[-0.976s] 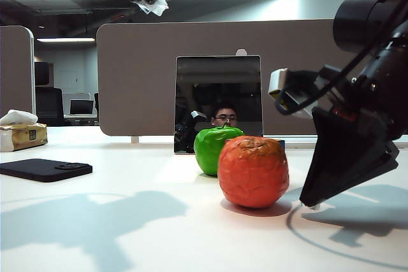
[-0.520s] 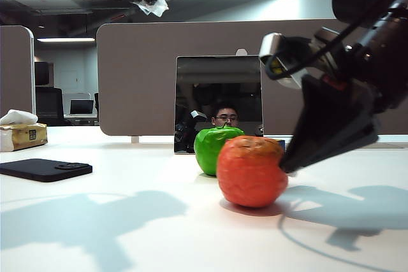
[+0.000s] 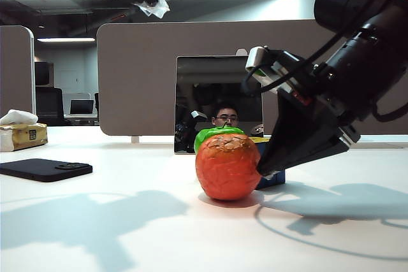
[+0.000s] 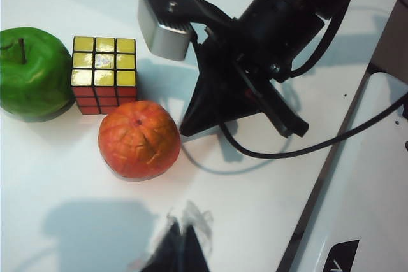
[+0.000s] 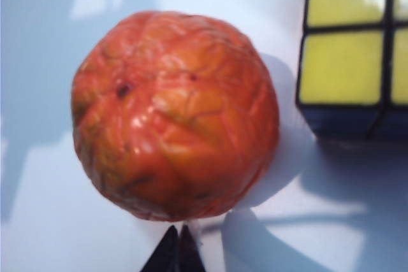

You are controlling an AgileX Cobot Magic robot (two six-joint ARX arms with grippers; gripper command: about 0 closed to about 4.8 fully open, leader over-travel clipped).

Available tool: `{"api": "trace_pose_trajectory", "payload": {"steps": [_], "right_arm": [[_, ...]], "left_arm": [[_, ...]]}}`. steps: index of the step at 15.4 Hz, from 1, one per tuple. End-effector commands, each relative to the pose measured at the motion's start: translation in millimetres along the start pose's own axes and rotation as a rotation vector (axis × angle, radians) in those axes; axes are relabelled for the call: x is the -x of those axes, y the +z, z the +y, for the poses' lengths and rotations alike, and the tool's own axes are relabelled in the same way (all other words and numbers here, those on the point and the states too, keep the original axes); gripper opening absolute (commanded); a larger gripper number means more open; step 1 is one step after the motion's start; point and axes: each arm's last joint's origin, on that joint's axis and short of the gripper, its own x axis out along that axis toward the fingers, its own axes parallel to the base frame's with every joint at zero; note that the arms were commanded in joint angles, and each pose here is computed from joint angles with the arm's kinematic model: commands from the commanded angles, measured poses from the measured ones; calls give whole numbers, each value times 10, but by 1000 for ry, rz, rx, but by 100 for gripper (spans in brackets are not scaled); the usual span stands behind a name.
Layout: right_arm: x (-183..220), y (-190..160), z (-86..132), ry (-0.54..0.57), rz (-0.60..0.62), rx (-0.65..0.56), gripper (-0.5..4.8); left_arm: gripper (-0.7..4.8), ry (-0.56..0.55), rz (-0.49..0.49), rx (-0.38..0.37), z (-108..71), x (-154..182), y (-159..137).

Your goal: Move all the fruits on the tabletop near the face of the Rubik's cube that has the color most similar to each fruit.

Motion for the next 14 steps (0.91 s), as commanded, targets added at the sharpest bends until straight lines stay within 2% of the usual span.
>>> {"api": "trace_pose_trajectory", "payload": {"steps": [1,5,9,11,12,14], "right_arm": [[-16,77,-4,3,-54,4,-1],[-69,110,-43,-27,-84,14,-1],[-114,83,-72,-40,-60,-18,-1],[-82,16,-36,19,6,-52,-1],[-70,22,-1,122,3,-49,-1],[-91,68,51,154,-33,-6,-1]], "left_arm": [[-5,1,-12,-5,0,7,12],[-5,0,-11,-4,0,7,11],[-5,-1,3,1,-2,7,-3],[-5,-1,3,1,-2,7,-3],[-5,-1,3,1,-2,7,-3],[-5,-1,2,1,-1,7,-2]]}}
